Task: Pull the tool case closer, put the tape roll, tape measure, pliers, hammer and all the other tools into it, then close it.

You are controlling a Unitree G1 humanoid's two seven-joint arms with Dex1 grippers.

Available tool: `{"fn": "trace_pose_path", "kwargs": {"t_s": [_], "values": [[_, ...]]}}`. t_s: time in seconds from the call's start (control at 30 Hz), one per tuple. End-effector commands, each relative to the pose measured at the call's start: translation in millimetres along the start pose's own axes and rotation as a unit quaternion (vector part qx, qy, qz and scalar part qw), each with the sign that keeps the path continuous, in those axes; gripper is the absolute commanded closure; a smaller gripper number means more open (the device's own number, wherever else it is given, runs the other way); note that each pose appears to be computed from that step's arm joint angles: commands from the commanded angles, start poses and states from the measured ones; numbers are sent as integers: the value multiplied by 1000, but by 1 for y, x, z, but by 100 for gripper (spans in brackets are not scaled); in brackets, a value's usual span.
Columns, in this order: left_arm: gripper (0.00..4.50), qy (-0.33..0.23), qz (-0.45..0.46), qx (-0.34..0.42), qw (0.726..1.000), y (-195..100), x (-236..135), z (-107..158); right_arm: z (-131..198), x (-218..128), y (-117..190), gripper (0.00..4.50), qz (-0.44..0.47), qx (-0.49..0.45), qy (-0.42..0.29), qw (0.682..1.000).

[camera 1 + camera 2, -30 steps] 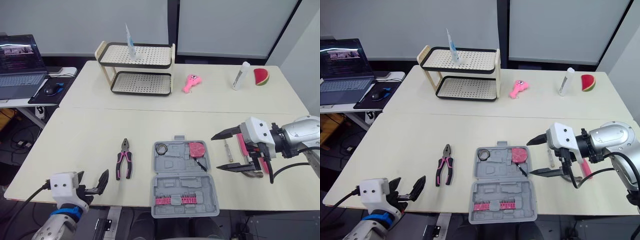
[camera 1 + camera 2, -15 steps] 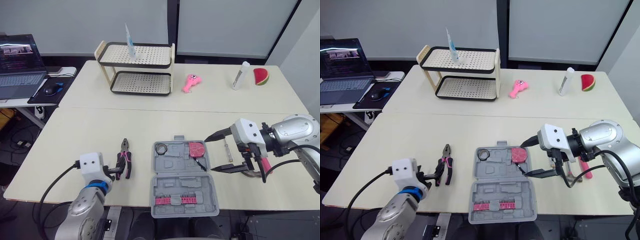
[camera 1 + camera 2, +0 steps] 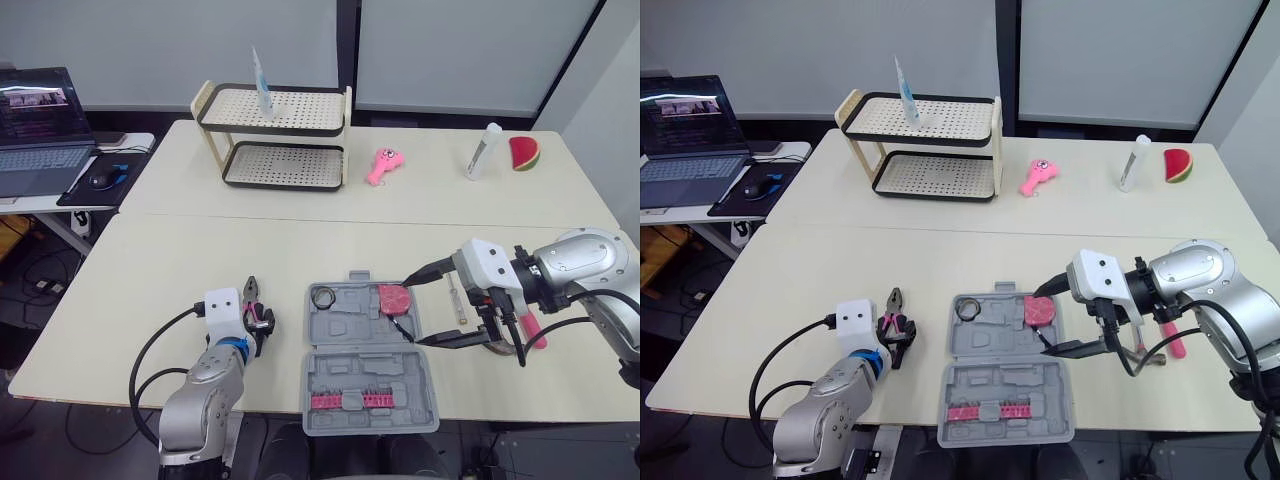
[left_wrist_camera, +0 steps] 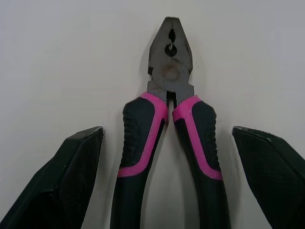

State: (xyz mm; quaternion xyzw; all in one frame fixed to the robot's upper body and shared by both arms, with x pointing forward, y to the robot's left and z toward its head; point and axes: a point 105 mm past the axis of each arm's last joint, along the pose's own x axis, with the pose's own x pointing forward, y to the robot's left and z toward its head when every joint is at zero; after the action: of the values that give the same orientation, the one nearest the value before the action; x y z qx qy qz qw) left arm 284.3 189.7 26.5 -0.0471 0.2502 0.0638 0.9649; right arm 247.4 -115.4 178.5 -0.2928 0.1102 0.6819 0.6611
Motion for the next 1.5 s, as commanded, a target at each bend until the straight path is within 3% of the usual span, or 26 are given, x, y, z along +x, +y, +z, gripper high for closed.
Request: {"fn": "trace_pose_path", "kwargs": {"t_s": [0.03,0.13,0.37,0.73,1.1,1.3,1.37,1.5], "values": [[0,19,8,-3,1000,5,2,-5,11,-1,-7,2,-15,-14,-15,1000],[18,28,8,7,1000,8,5,-9,13,0,-10,0,-28,-10,-24,999],[189,49,6,14,999,17,7,-19,13,-1,-12,0,-39,-8,-24,999],[189,37,17,24,999,30,1,-15,12,-11,-39,0,-121,-26,-23,992],[189,-1,28,54,998,45,-10,1,10,-10,-40,0,-144,-29,-25,989],[189,-58,-39,126,990,42,-25,36,11,-14,-36,0,-158,-26,-31,987],[189,-84,-96,205,970,35,-33,51,10,-17,-34,0,-165,-22,-32,985],[189,-107,-169,285,937,28,-43,71,10,-21,-30,0,-179,-15,-31,983]]}}
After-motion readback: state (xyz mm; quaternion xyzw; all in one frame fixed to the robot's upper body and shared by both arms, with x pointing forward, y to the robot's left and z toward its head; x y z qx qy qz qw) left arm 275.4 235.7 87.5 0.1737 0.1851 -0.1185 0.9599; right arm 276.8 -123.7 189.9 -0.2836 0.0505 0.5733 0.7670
